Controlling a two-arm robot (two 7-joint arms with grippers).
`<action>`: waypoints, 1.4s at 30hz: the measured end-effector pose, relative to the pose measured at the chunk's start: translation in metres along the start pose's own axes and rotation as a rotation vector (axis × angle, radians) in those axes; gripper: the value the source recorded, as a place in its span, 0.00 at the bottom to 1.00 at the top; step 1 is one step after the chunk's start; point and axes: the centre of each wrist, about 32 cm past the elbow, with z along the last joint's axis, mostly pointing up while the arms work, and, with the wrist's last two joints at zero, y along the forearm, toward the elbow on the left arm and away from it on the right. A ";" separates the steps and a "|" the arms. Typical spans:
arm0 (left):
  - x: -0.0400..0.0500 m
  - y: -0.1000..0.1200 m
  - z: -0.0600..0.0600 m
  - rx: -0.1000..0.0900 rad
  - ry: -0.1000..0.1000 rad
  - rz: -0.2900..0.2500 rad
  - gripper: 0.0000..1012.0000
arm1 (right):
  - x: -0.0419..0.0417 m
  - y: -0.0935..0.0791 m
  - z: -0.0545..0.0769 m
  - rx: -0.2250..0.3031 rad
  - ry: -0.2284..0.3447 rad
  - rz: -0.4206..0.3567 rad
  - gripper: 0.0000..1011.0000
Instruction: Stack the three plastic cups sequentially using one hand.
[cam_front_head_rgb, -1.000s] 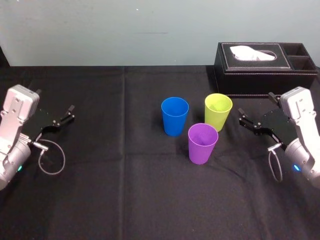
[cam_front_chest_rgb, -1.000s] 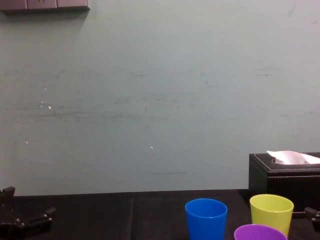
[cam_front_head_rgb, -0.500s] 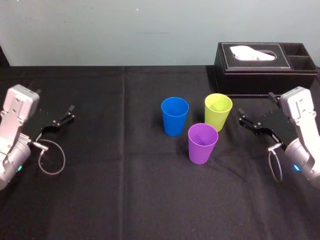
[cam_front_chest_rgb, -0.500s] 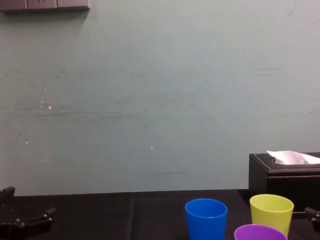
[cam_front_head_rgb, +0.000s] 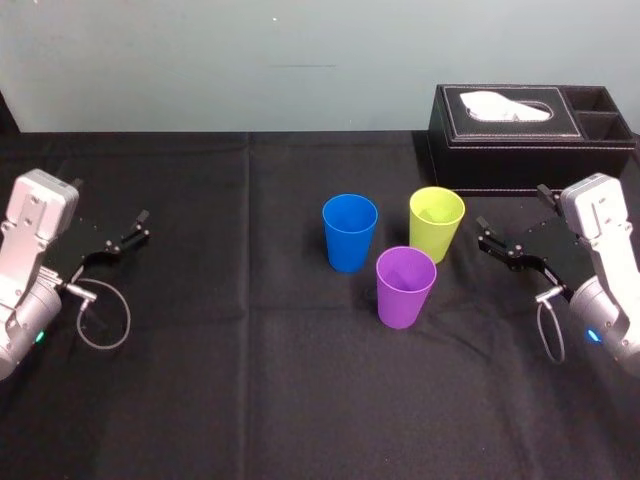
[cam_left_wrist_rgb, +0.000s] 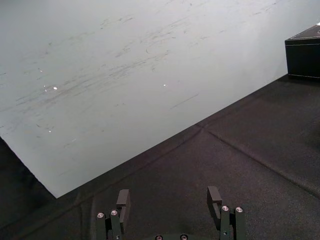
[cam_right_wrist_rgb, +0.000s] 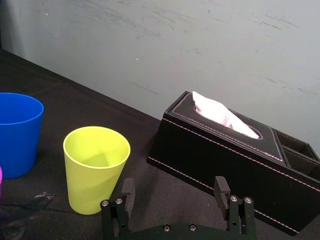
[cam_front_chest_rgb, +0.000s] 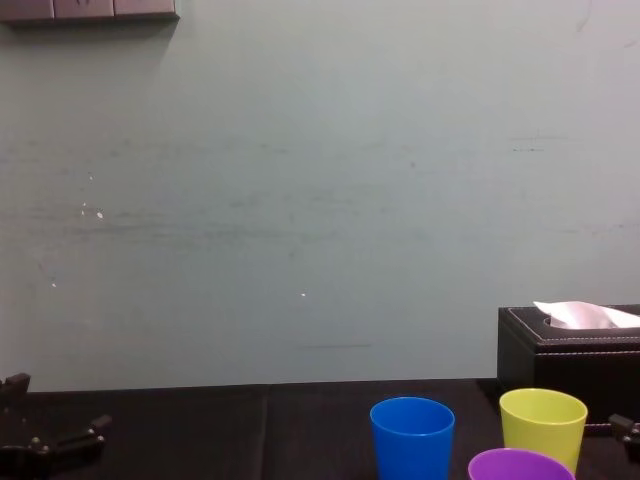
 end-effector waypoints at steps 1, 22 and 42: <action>0.0000 0.000 0.000 0.000 0.000 0.000 1.00 | 0.0000 0.000 0.000 0.000 0.000 0.000 0.99; 0.0000 0.000 0.000 0.000 0.000 0.000 1.00 | 0.0000 0.000 0.000 0.000 0.000 0.000 0.99; 0.0000 0.000 0.000 0.000 0.000 0.000 1.00 | -0.0046 -0.028 0.019 0.084 -0.004 0.021 0.99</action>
